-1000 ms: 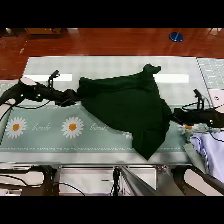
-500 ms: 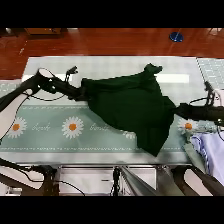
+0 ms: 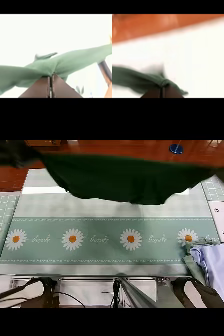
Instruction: Fold the shirts.
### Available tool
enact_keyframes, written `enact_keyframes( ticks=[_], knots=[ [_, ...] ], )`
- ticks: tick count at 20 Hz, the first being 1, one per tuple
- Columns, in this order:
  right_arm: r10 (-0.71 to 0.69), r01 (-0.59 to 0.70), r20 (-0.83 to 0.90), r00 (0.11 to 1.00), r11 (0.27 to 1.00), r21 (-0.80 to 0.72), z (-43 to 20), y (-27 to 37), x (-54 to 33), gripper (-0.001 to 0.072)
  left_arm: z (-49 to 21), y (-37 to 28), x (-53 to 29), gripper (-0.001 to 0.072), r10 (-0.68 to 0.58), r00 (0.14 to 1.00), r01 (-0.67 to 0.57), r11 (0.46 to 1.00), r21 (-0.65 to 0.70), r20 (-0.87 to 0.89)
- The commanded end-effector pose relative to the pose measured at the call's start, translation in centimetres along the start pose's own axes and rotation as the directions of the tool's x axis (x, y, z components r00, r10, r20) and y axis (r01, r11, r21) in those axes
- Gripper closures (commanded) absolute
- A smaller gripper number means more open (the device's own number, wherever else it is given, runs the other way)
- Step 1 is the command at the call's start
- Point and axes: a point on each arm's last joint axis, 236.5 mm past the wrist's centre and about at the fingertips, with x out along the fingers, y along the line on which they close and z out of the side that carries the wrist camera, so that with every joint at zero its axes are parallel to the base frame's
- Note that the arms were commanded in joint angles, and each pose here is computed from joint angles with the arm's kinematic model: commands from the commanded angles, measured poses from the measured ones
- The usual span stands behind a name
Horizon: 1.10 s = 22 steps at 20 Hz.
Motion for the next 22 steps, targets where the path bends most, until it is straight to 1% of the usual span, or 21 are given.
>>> enact_keyframes(
  ticks=[1, 4, 7, 8, 10, 12, 14, 16, 17, 19, 22],
  knots=[
    [0.047, -0.016, 0.247, 0.968, 0.992, -0.128, 8.9, 6.8, -7.6, 0.0692, 3.7, -10.7, -7.0, 0.0691, -0.014, 0.972, -0.03, 0.983, 0.181, 0.234],
    [0.092, -0.002, 0.389, 0.917, 0.974, -0.225, 12.8, 12.1, -14.0, 0.0692, 3.2, -18.8, -9.8, 0.069, -0.043, 0.947, -0.064, 0.947, 0.316, 0.318],
    [0.068, 0.085, 0.495, 0.866, 0.956, -0.281, 14.7, 14.8, -19.5, 0.0692, 1.2, -26.4, -12.3, 0.069, -0.087, 0.926, -0.086, 0.898, 0.431, 0.366],
    [0.062, 0.112, 0.519, 0.852, 0.948, -0.297, 14.9, 15.5, -20.9, 0.0692, 0.4, -28.5, -12.9, 0.069, -0.1, 0.921, -0.091, 0.884, 0.458, 0.377],
    [0.07, 0.119, 0.519, 0.852, 0.939, -0.323, 14.2, 16.9, -22.5, 0.0692, -1.8, -31.4, -13.7, 0.069, -0.093, 0.923, -0.109, 0.867, 0.487, 0.373],
    [0.031, 0.135, 0.445, 0.895, 0.932, -0.335, 11.7, 16.5, -22.4, 0.0692, -4.4, -31.9, -13.7, 0.069, -0.031, 0.943, -0.136, 0.872, 0.47, 0.331],
    [-0.084, 0.196, 0.324, 0.942, 0.923, -0.33, 8.5, 14.0, -21.6, 0.0692, -7.3, -30.0, -13.3, 0.0691, 0.08, 0.966, -0.182, 0.887, 0.425, 0.247],
    [-0.168, 0.231, 0.207, 0.964, 0.914, -0.334, 6.1, 11.8, -20.8, 0.0692, -9.5, -27.2, -13.1, 0.0691, 0.187, 0.971, -0.231, 0.896, 0.379, 0.149],
    [-0.19, 0.224, 0.132, 0.973, 0.918, -0.328, 4.9, 10.9, -19.9, 0.0692, -10.3, -25.7, -13.0, 0.0691, 0.227, 0.968, -0.25, 0.902, 0.351, 0.106],
    [-0.216, 0.182, -0.085, 0.973, 0.938, -0.296, 1.6, 8.4, -17.3, 0.0692, -11.4, -23.1, -12.6, 0.0691, 0.268, 0.963, -0.264, 0.92, 0.288, 0.027],
    [-0.176, 0.124, -0.286, 0.942, 0.974, -0.19, -0.9, 4.9, -12.0, 0.0692, -11.9, -17.4, -11.8, 0.0691, 0.333, 0.941, -0.32, 0.93, 0.181, -0.05]
  ],
)
